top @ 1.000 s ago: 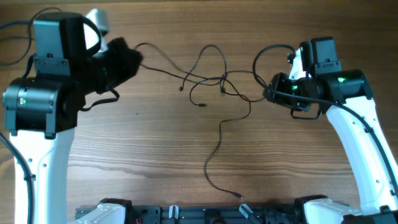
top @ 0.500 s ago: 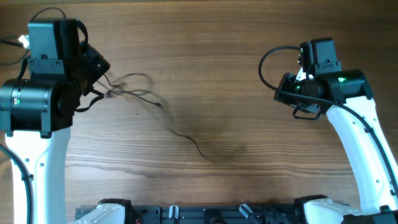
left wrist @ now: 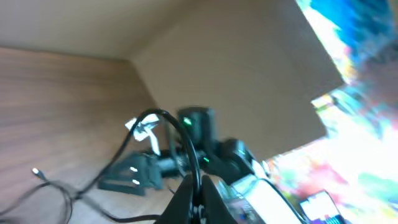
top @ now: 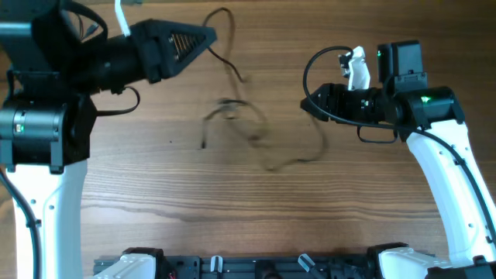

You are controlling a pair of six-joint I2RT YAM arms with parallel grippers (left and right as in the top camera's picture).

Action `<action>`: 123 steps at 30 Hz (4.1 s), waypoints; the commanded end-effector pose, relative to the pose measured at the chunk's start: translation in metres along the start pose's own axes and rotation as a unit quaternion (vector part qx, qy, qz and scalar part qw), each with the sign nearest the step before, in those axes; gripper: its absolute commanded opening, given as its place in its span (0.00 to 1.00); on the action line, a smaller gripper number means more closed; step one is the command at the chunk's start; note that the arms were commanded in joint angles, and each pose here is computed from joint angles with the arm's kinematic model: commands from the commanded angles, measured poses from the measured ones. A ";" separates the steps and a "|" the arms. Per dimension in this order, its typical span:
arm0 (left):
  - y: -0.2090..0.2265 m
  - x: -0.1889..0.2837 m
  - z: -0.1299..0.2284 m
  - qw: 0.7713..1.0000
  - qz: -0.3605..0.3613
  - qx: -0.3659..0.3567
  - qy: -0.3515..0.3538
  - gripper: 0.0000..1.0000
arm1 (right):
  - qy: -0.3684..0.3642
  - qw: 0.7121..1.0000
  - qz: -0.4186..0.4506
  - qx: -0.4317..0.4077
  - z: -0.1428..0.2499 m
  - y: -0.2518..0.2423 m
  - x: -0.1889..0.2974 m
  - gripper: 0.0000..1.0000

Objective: Untangle cables

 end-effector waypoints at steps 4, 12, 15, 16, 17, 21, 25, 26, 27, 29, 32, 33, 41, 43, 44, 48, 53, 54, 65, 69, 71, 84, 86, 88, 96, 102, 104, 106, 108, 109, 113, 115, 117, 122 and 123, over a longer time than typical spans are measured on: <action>-0.013 0.004 -0.015 0.984 0.018 0.168 -0.049 0.04 | 0.006 1.000 -0.014 0.010 0.000 0.002 -0.003 0.67; -0.002 -0.020 -0.011 0.956 -0.021 0.282 -0.082 0.04 | 0.006 1.000 -0.013 0.008 0.000 0.002 -0.003 0.70; -0.021 -0.019 -0.024 0.946 0.046 0.312 -0.074 0.04 | 0.019 0.999 -0.030 0.002 0.004 0.004 -0.003 0.71; -0.027 -0.018 -0.030 0.967 0.052 0.228 -0.102 0.05 | 0.022 0.999 -0.030 0.000 0.005 0.004 -0.003 0.71; -0.025 -0.022 -0.029 0.976 0.038 0.180 -0.115 0.04 | 0.023 0.999 -0.030 -0.001 0.006 0.004 -0.003 0.71; -0.025 -0.031 -0.013 0.925 0.046 0.373 -0.045 0.04 | 0.023 0.999 -0.030 0.000 0.006 0.004 -0.003 0.72; -0.051 -0.024 -0.031 0.982 0.098 0.118 -0.111 0.04 | 0.023 0.999 -0.029 0.003 0.006 0.004 -0.003 0.72; -0.038 -0.023 -0.034 0.980 0.062 0.127 -0.142 0.04 | 0.024 0.999 -0.029 0.004 0.006 0.004 -0.003 0.72; -0.027 -0.020 -0.038 0.975 0.035 0.145 -0.166 0.04 | 0.024 0.999 -0.030 0.007 0.006 0.004 -0.003 0.72; 0.000 -0.005 -0.048 0.949 -0.037 0.194 -0.246 0.04 | 0.027 0.999 -0.026 0.008 0.007 0.003 -0.003 0.72; 0.015 0.019 -0.063 0.928 -0.087 0.164 -0.324 0.04 | 0.036 0.999 0.001 0.001 0.011 -0.001 -0.003 0.73; 0.019 0.027 -0.068 0.923 -0.108 0.135 -0.343 0.04 | 0.038 0.999 0.006 0.005 0.012 -0.002 -0.003 0.74; 0.054 0.037 -0.095 0.920 -0.172 0.033 -0.351 0.04 | 0.038 0.999 0.006 0.010 0.012 -0.002 -0.003 0.76; 0.071 0.032 -0.097 0.921 -0.196 0.035 -0.336 0.04 | 0.041 0.999 0.006 0.008 0.013 -0.002 -0.003 0.76; 0.077 0.031 -0.099 0.920 -0.200 0.041 -0.335 0.04 | 0.043 0.999 0.007 0.006 0.014 -0.003 -0.003 0.76; 0.119 0.048 -0.116 0.903 -0.236 0.073 -0.351 0.04 | 0.050 0.999 0.007 0.002 0.016 -0.003 -0.003 0.76; 0.187 0.104 -0.125 0.865 -0.332 0.109 -0.360 0.04 | 0.049 0.999 0.007 0.003 0.015 -0.003 -0.003 0.77; 0.198 0.113 -0.124 0.860 -0.351 0.110 -0.354 0.04 | 0.047 0.999 0.007 0.004 0.015 -0.003 -0.003 0.77; 0.337 0.283 -0.096 0.612 -0.580 0.254 -0.474 0.04 | 0.049 0.999 0.007 0.002 0.013 -0.005 -0.006 0.77; 0.366 0.337 -0.072 0.509 -0.642 0.281 -0.500 0.04 | 0.062 0.998 0.009 -0.012 0.012 -0.011 -0.015 0.77; 0.380 0.352 -0.063 0.490 -0.657 0.289 -0.496 0.17 | 0.071 0.997 0.011 -0.025 0.012 -0.016 -0.021 0.77; 0.423 0.355 -0.028 0.503 -0.684 0.346 -0.400 0.71 | 0.094 0.995 0.012 -0.039 0.010 -0.026 -0.040 0.77; 0.441 0.359 -0.006 0.488 -0.689 0.388 -0.369 0.80 | 0.096 0.995 0.010 -0.032 0.011 -0.023 -0.042 0.77; 0.450 0.371 0.014 0.442 -0.692 0.431 -0.373 0.89 | 0.099 0.995 0.009 -0.029 0.012 -0.020 -0.043 0.77; 0.454 0.399 0.056 0.412 -0.618 0.529 -0.410 0.91 | 0.089 0.996 0.004 -0.022 0.008 -0.014 -0.048 0.77; 0.478 0.386 0.083 0.404 -0.615 0.543 -0.404 0.80 | 0.088 0.996 0.004 -0.024 0.008 -0.014 -0.048 0.78; 0.484 0.383 0.088 0.406 -0.615 0.542 -0.405 0.77 | 0.088 0.996 0.004 -0.024 0.008 -0.014 -0.048 0.78; 0.488 0.379 0.091 0.408 -0.615 0.540 -0.404 0.76 | 0.088 0.996 0.004 -0.024 0.008 -0.014 -0.048 0.75; 0.493 0.376 0.094 0.410 -0.616 0.537 -0.405 0.62 | 0.085 0.996 0.004 -0.030 0.007 -0.014 -0.048 0.74; 0.495 0.375 0.096 0.411 -0.615 0.536 -0.406 0.53 | 0.084 0.996 0.004 -0.033 0.006 -0.014 -0.048 0.74; 0.502 0.370 0.097 0.419 -0.614 0.527 -0.413 0.31 | 0.083 0.996 0.004 -0.033 0.006 -0.014 -0.048 0.74; 0.506 0.366 0.096 0.432 -0.606 0.522 -0.417 0.20 | 0.084 0.996 0.004 -0.034 0.006 -0.014 -0.048 0.74; 0.510 0.361 0.096 0.442 -0.601 0.520 -0.417 0.20 | 0.084 0.996 0.004 -0.034 0.007 -0.014 -0.048 0.74; 0.534 0.344 0.097 0.456 -0.604 0.517 -0.401 0.05 | 0.091 0.995 0.005 -0.039 0.009 -0.014 -0.048 0.74; 0.539 0.341 0.096 0.462 -0.604 0.512 -0.400 0.04 | 0.093 0.995 0.006 -0.040 0.010 -0.014 -0.048 0.75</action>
Point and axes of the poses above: each gripper's point midway between its finger pads, its own x axis back along the fingers, its own y axis along the line the jaws close on, z = x × y, the point moved 9 cm from there along x, back along the fingers, and after that the axes turned 7 degrees about x, right-handed, at the moved point
